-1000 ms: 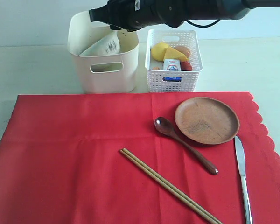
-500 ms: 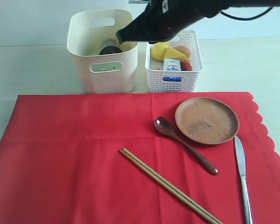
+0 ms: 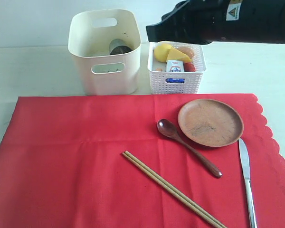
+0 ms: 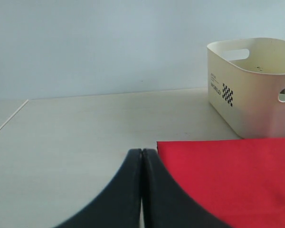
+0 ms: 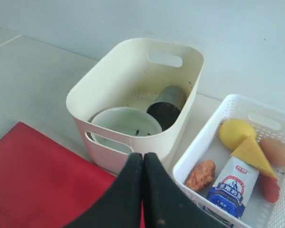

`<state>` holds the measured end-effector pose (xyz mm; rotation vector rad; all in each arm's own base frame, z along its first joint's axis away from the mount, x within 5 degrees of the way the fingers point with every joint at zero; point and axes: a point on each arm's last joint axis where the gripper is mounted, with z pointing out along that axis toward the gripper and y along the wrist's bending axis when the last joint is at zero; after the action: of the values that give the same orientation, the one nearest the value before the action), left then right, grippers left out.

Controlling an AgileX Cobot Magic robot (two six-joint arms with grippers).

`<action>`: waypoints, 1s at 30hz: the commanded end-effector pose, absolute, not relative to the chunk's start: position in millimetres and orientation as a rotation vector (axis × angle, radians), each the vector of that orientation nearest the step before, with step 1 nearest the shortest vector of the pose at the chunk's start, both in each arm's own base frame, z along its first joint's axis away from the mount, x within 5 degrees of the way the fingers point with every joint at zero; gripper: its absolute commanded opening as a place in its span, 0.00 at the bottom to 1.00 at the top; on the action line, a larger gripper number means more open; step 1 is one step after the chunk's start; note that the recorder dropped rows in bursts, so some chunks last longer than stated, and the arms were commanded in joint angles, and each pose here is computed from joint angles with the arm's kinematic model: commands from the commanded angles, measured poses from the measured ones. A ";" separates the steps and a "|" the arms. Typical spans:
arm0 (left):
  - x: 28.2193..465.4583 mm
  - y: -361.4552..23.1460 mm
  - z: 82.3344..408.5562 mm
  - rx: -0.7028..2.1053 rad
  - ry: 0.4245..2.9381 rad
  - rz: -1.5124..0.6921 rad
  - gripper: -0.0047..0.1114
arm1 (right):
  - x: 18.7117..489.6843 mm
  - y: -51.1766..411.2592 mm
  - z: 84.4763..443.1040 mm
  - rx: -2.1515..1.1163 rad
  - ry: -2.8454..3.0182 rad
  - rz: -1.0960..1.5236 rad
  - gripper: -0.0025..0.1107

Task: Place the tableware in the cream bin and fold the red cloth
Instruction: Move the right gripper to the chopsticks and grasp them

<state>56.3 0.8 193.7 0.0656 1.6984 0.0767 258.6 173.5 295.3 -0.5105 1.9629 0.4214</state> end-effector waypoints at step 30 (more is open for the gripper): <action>55.9 0.9 194.9 0.063 1.684 0.077 0.04 | 161.1 185.1 179.0 -0.845 2.456 0.400 0.05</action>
<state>56.3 0.8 193.7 0.0656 1.6984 0.0767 161.0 176.7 199.6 -0.7912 2.4011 0.4293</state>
